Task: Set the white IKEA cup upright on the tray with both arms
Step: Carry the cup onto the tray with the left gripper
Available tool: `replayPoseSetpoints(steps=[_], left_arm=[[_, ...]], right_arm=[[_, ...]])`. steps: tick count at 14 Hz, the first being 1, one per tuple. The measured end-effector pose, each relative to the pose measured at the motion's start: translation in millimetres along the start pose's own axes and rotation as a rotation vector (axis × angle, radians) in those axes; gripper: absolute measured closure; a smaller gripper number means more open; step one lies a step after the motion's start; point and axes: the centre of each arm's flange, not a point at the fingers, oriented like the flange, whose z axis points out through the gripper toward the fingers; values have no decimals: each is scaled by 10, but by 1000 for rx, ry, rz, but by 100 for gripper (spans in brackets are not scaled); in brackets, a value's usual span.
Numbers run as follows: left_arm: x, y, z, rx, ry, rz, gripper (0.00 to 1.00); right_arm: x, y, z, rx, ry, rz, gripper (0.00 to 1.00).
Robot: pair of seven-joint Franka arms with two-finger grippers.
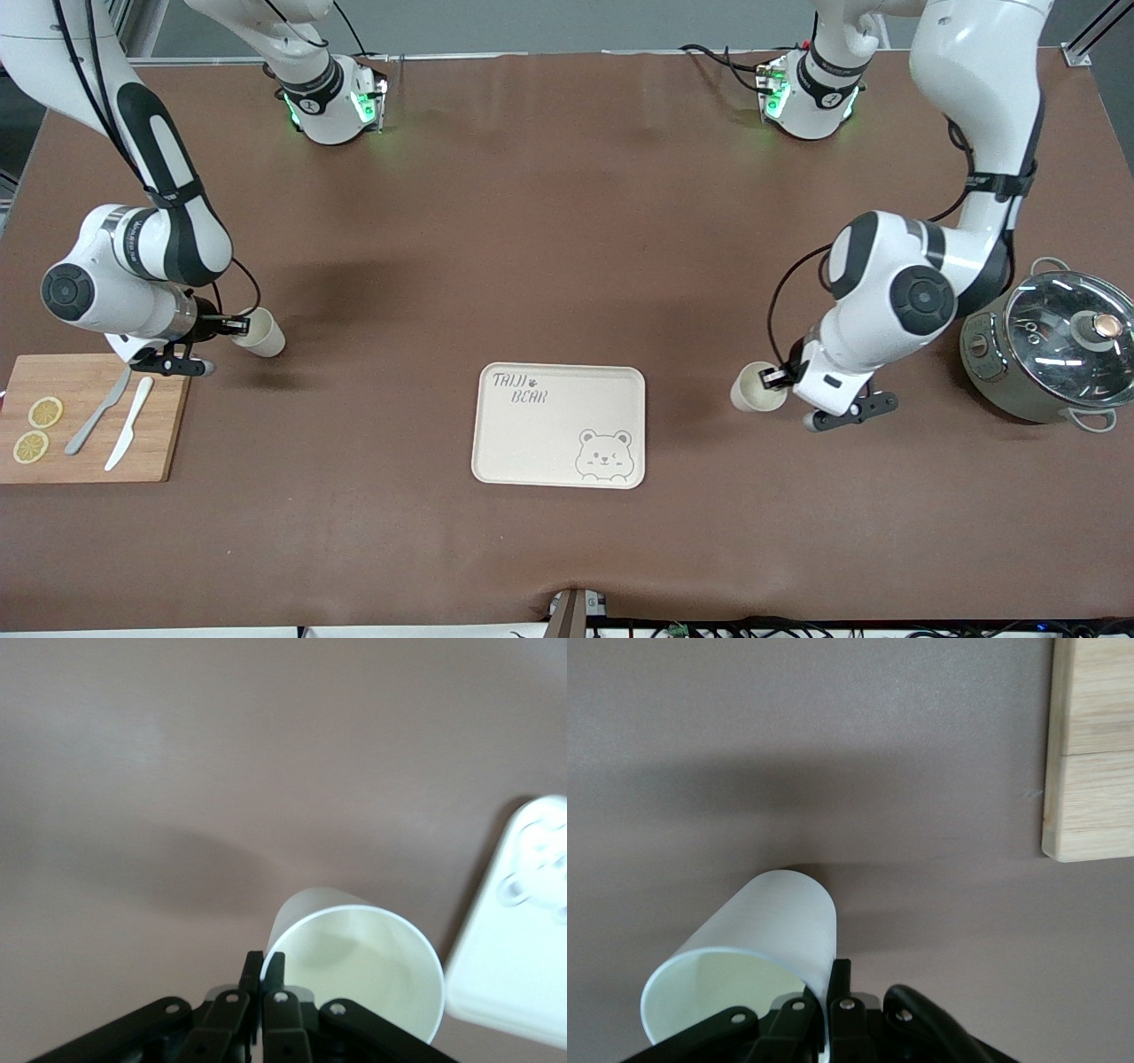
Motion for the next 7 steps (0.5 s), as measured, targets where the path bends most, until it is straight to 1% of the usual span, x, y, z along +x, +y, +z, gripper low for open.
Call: replayPoseSetpoints(steps=[2,3,5,7], left_arm=[[-65,427,130,-20,3,-87,97],[-105,607,203,-28,2,-123,97],[-171,892,313,-43,2,-178,97],[-260,1131,415,-56,1,-227,97]], right_arm=[[28,6,-53,0,1,1,97],[55,11,-128,1,-15,2,97],[153,18,-421,5,-50,5,97],[252,27,-777,8,-57,8,97]])
